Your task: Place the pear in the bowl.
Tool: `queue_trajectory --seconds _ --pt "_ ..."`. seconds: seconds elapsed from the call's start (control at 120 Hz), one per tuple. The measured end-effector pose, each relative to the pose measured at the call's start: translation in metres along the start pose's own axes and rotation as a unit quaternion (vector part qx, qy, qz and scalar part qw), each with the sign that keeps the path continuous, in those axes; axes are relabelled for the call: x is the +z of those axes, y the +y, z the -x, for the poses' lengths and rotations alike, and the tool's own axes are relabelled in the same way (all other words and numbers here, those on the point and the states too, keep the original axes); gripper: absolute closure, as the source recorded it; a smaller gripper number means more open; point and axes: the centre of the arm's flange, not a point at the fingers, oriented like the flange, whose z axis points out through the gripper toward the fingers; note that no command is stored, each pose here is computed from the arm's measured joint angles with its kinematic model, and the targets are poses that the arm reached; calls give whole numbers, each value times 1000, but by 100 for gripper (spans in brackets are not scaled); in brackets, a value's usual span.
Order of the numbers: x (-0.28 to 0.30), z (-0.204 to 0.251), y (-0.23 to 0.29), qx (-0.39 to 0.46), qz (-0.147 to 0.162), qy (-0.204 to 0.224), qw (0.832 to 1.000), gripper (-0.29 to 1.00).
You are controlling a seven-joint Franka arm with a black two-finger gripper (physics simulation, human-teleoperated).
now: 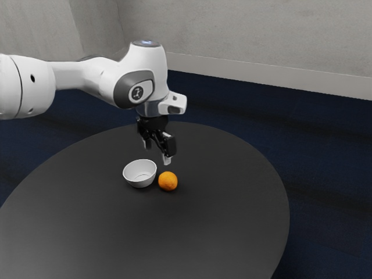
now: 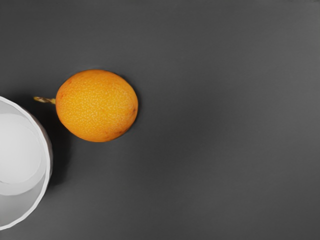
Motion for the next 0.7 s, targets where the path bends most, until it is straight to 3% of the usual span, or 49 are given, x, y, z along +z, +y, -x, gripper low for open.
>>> queue_trajectory --seconds 0.242,0.533,0.7 --pt "34 -13 -3 46 1 18 999 0" --pt "97 -27 -7 87 10 7 996 0" --pt "107 -33 -35 89 10 23 996 0"
